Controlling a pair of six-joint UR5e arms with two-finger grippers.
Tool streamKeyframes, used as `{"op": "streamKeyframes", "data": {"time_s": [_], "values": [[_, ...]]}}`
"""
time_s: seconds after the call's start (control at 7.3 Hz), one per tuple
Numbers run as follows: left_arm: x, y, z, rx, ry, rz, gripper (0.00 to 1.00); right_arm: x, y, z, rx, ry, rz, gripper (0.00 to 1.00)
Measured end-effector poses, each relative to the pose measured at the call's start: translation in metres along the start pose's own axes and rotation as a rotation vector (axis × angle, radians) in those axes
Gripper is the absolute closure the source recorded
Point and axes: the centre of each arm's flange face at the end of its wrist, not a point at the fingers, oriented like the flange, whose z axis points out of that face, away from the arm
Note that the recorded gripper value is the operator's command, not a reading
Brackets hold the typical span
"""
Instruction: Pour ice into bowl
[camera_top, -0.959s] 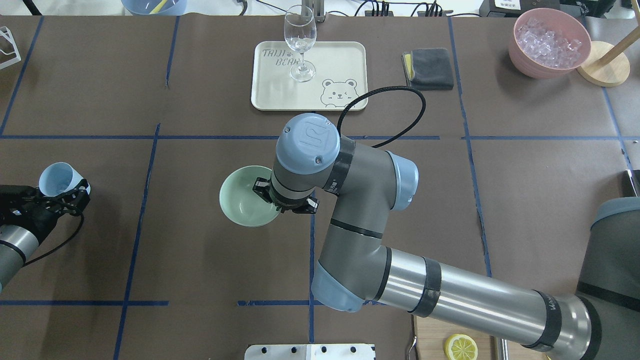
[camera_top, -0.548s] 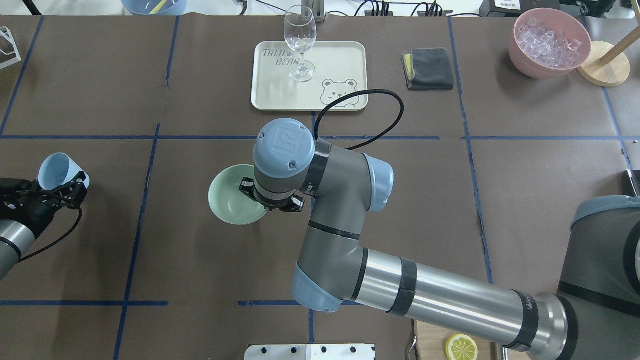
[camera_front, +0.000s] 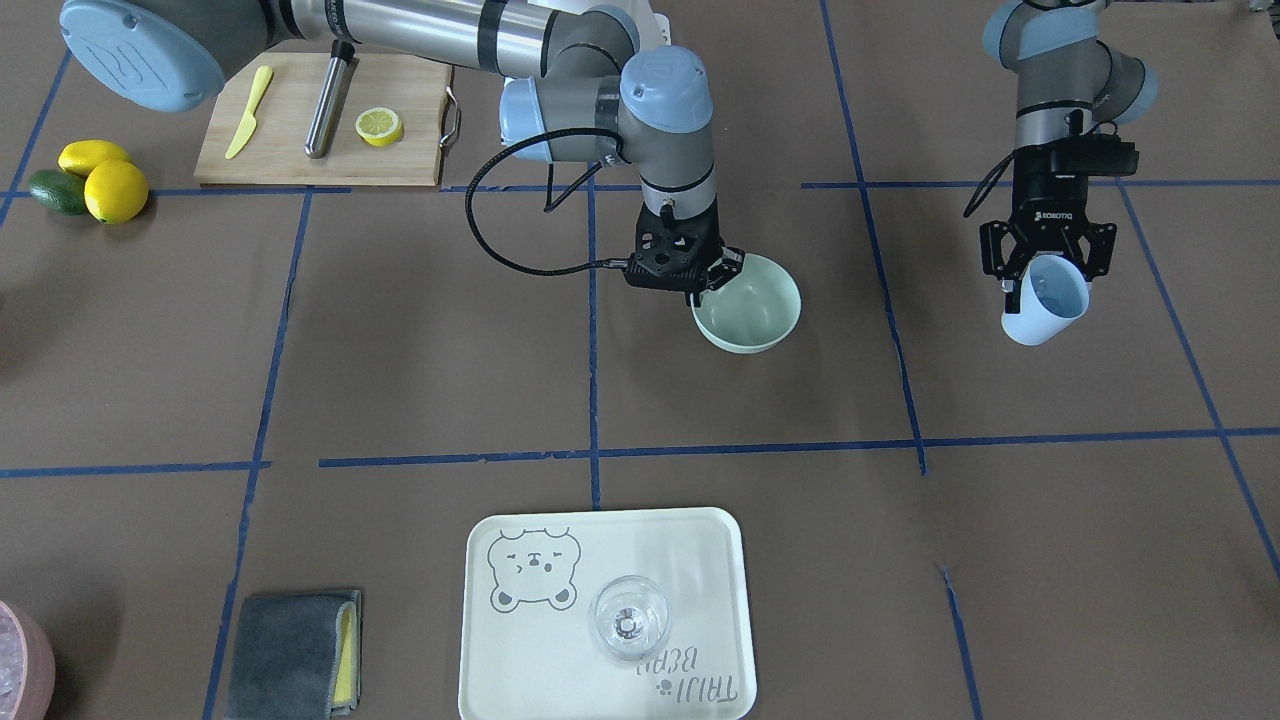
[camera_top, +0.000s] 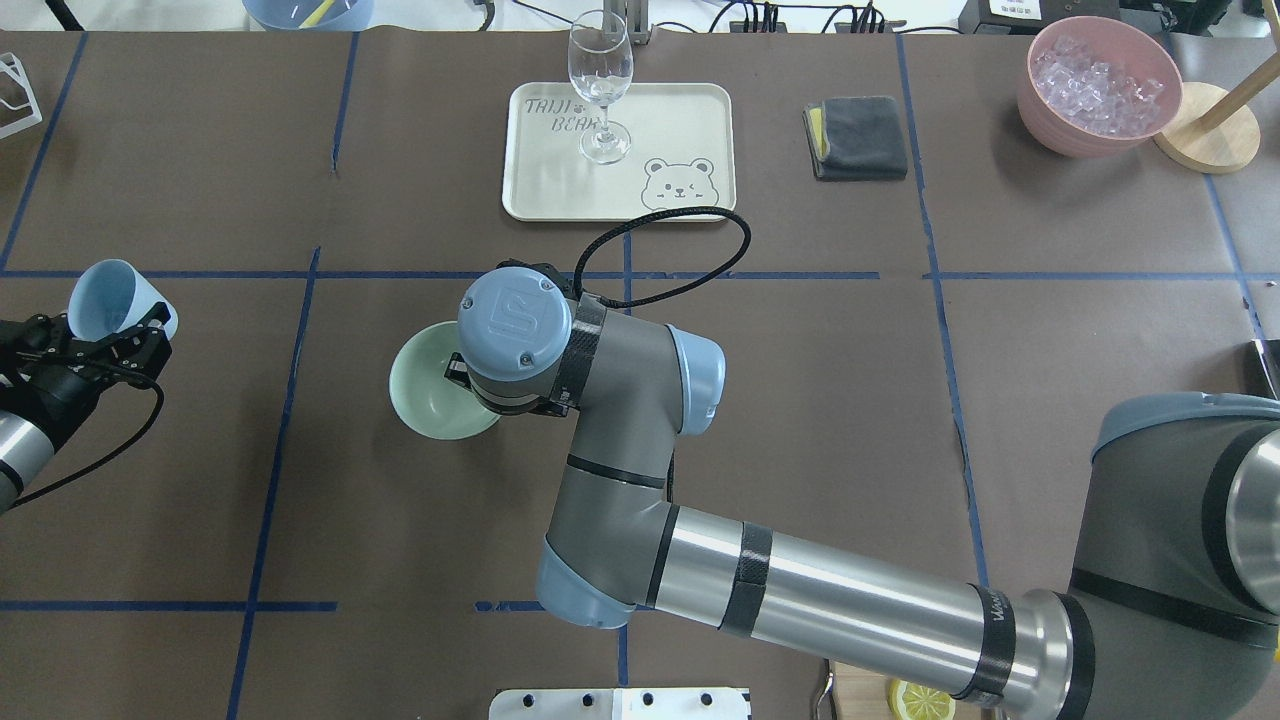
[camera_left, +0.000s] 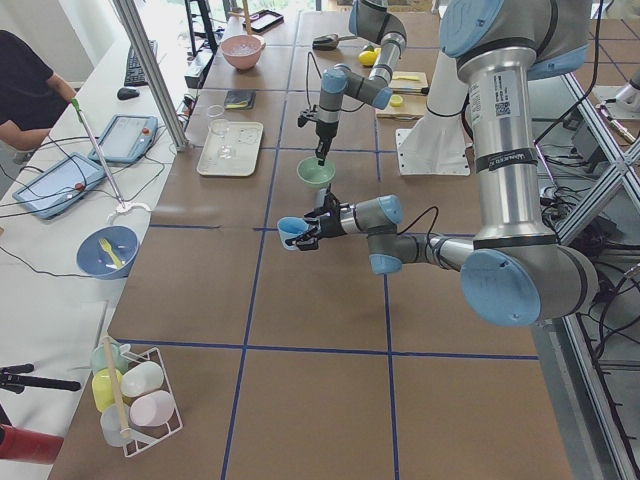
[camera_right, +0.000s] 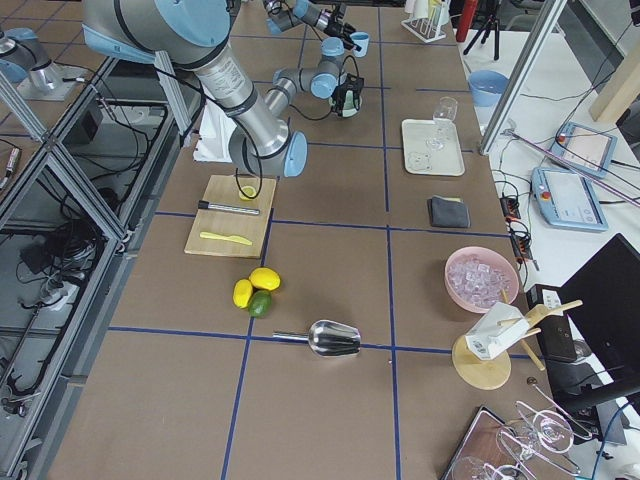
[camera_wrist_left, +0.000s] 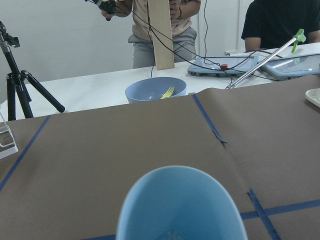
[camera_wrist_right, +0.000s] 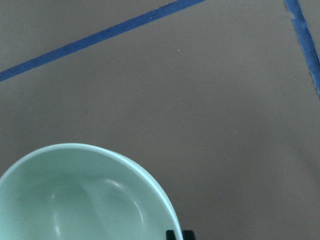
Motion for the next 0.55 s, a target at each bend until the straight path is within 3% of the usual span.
{"op": "streamKeyframes", "data": {"time_s": [0.41, 0.55], "values": [[0.015, -0.009, -0.002, 0.013, 0.02, 0.059, 1.0, 0.006, -0.002, -0.02, 0.004, -0.042, -0.003, 0.0], [0.028, -0.017, -0.005, 0.023, 0.039, 0.058, 1.0, 0.034, -0.007, -0.035, 0.007, -0.065, -0.005, 0.0]]}}
